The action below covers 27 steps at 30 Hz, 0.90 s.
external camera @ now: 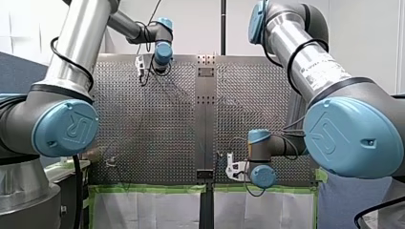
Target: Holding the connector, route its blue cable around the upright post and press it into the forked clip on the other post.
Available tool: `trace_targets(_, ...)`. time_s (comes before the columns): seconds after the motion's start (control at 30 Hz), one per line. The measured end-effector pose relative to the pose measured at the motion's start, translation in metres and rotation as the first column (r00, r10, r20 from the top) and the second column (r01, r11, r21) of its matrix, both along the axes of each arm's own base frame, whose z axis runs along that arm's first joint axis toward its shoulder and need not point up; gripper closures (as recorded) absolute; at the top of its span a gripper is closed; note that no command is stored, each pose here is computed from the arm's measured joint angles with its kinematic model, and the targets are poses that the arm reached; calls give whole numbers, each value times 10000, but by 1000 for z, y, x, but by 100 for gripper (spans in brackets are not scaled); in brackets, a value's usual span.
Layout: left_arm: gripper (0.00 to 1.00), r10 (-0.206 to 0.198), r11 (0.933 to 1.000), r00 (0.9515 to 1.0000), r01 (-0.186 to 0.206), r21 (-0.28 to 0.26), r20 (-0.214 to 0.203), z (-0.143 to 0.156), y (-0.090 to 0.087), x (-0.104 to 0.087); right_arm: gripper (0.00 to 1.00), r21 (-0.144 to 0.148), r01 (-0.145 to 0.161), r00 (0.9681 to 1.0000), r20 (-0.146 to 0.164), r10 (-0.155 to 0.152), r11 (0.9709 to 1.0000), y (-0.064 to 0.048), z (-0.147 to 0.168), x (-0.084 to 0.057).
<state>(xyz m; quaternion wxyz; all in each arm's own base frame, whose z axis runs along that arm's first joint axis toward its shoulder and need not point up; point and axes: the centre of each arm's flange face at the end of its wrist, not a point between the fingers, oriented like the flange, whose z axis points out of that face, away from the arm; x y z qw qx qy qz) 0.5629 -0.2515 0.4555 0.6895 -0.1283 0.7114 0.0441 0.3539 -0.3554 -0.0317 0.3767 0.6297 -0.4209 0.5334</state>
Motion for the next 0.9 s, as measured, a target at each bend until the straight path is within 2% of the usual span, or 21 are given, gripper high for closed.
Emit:
trace_targets(0.13,0,25,9999,10000,-24,99,-79,-11,-6,4,100,3,-2,10000,-2,2,10000,0,0,0)
trace_targets(0.37,0,219,9980,9981,-184,597,-583,-42,-17,11,100,-15,0,10000,23,0,10000,0,0,0)
trace_targets(0.53,0,248,9963,9970,-185,837,-740,-54,-26,10,100,-21,1,10000,30,-1,10000,0,0,0)
trace_targets(0.7,0,418,9911,9948,-296,1296,-926,-67,-31,3,100,-30,1,10000,36,0,10000,0,0,0)
trace_targets(0.9,0,446,9841,9930,-248,1760,-1095,-88,-34,-4,100,-33,1,10000,38,-1,10000,0,0,0)
